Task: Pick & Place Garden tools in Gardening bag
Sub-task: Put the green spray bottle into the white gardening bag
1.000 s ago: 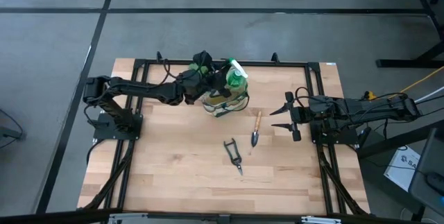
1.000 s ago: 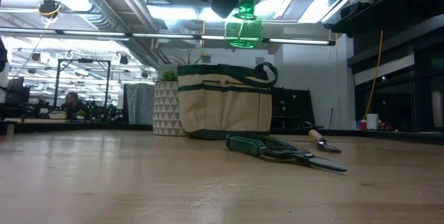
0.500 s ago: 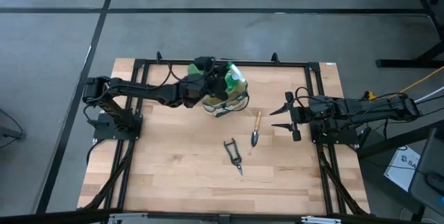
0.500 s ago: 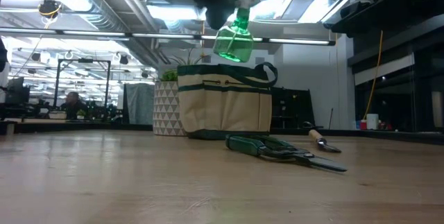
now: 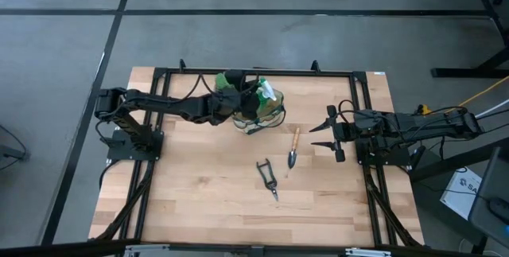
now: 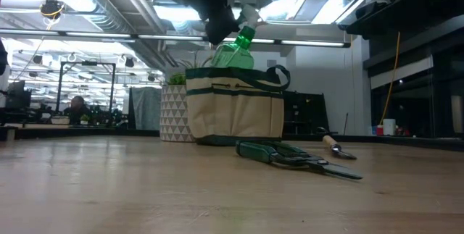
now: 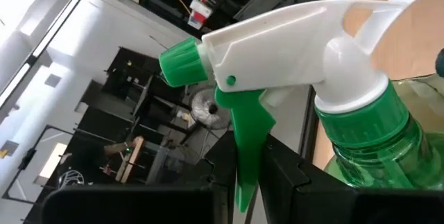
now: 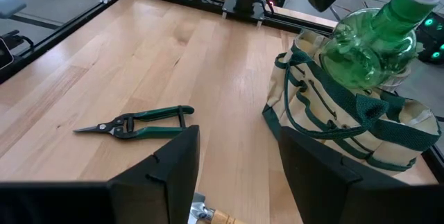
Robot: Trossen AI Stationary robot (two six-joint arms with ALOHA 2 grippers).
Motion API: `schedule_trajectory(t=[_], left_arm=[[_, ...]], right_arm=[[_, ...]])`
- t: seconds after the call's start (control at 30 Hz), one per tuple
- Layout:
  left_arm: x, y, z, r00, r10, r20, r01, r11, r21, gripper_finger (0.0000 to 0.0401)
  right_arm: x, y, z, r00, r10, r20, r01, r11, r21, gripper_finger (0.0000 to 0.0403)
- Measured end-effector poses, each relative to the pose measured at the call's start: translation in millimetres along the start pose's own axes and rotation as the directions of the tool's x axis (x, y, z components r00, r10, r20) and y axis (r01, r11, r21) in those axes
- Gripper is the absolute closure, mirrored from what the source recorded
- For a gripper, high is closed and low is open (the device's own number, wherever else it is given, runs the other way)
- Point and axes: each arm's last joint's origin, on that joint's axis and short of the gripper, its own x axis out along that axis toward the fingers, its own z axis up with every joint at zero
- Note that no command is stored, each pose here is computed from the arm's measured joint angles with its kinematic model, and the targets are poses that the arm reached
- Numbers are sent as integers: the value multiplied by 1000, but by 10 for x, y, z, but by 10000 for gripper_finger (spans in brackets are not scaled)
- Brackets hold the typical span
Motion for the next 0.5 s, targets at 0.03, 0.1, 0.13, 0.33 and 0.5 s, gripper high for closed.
schedule_trajectory(t=[0.03,0.1,0.13,0.33,0.5], left_arm=[[-4,-5,2,1000,-3,2,3,1000,2,368],[-7,-13,3,1000,-14,7,14,1000,7,368],[-8,-15,2,1000,-16,5,16,1000,11,368],[-16,-29,15,999,-42,32,42,999,24,368],[-38,-62,43,990,-104,91,101,994,44,368]], right_arm=[[-1,0,1,1000,0,1,0,1000,0,202],[0,0,0,1000,0,0,0,1000,0,202],[0,0,0,1000,0,0,0,1000,0,202],[-1,0,0,1000,0,0,0,1000,0,202],[-1,0,1,1000,0,0,0,1000,0,202]])
